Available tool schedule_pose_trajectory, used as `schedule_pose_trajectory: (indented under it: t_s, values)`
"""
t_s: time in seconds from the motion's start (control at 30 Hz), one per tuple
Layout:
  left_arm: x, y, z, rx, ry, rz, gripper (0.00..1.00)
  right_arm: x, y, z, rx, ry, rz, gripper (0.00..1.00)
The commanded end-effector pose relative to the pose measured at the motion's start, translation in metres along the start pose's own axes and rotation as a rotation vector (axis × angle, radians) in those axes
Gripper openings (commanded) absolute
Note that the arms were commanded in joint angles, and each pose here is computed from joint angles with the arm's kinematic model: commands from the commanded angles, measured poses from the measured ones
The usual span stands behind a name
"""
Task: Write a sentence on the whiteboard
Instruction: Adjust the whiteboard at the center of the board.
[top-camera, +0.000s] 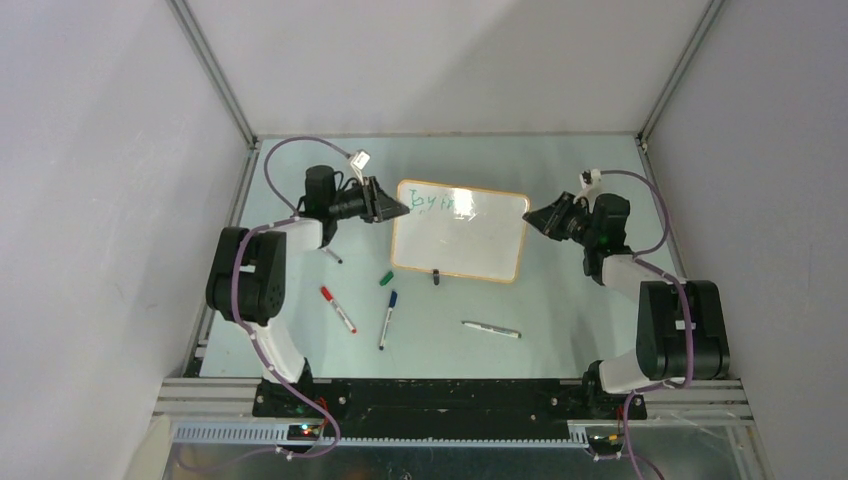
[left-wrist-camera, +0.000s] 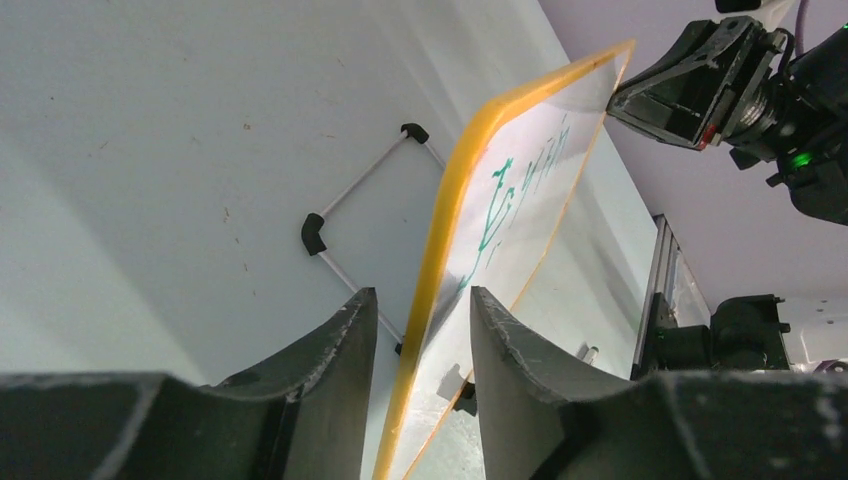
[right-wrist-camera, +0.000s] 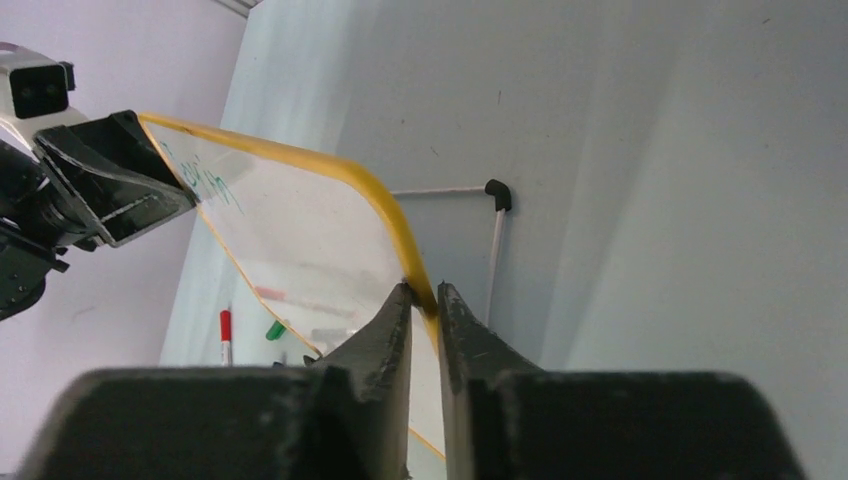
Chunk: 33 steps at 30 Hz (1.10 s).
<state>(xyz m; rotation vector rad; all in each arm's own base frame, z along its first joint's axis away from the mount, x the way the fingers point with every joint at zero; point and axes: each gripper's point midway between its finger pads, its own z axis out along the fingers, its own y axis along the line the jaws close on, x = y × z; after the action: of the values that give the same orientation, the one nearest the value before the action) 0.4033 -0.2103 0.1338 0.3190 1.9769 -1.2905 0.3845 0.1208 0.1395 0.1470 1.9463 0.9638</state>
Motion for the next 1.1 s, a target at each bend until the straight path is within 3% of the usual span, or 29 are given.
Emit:
schedule_pose_trajectory:
  t_s: [0.0,0.13,0.3,0.57,0.83,0.87,0.9,0.97,1.07]
  values:
    - [-0.003,-0.004,0.003,0.014,0.016,0.047,0.42,-0.032,0.020,0.007,-0.063,-0.051,-0.063,0.11]
    - [-0.005,-0.009,0.002,0.022,0.010,0.066,0.35,-0.045,0.031,0.008,-0.072,-0.056,-0.082,0.00]
    - [-0.008,-0.013,0.000,0.018,-0.009,0.094,0.30,-0.062,0.048,0.012,-0.077,-0.067,-0.123,0.00]
    - [-0.017,-0.023,-0.005,0.021,-0.071,0.144,0.30,-0.085,0.055,0.029,-0.068,-0.071,-0.157,0.00]
    - [-0.010,-0.024,-0.003,0.010,-0.049,0.168,0.35,-0.074,0.030,0.047,-0.058,-0.030,-0.101,0.00]
    - [-0.009,-0.024,-0.004,0.009,-0.047,0.167,0.36,-0.074,0.032,0.046,-0.065,-0.028,-0.092,0.03]
    - [-0.009,-0.025,-0.004,0.009,-0.048,0.172,0.39,-0.074,0.032,0.045,-0.060,-0.026,-0.088,0.18]
    - [-0.009,-0.027,-0.006,0.013,-0.053,0.179,0.41,-0.078,0.036,0.038,-0.032,-0.039,-0.106,0.32]
    - [-0.008,-0.026,-0.007,-0.001,-0.057,0.179,0.43,-0.087,0.044,0.018,0.036,-0.067,-0.143,0.43]
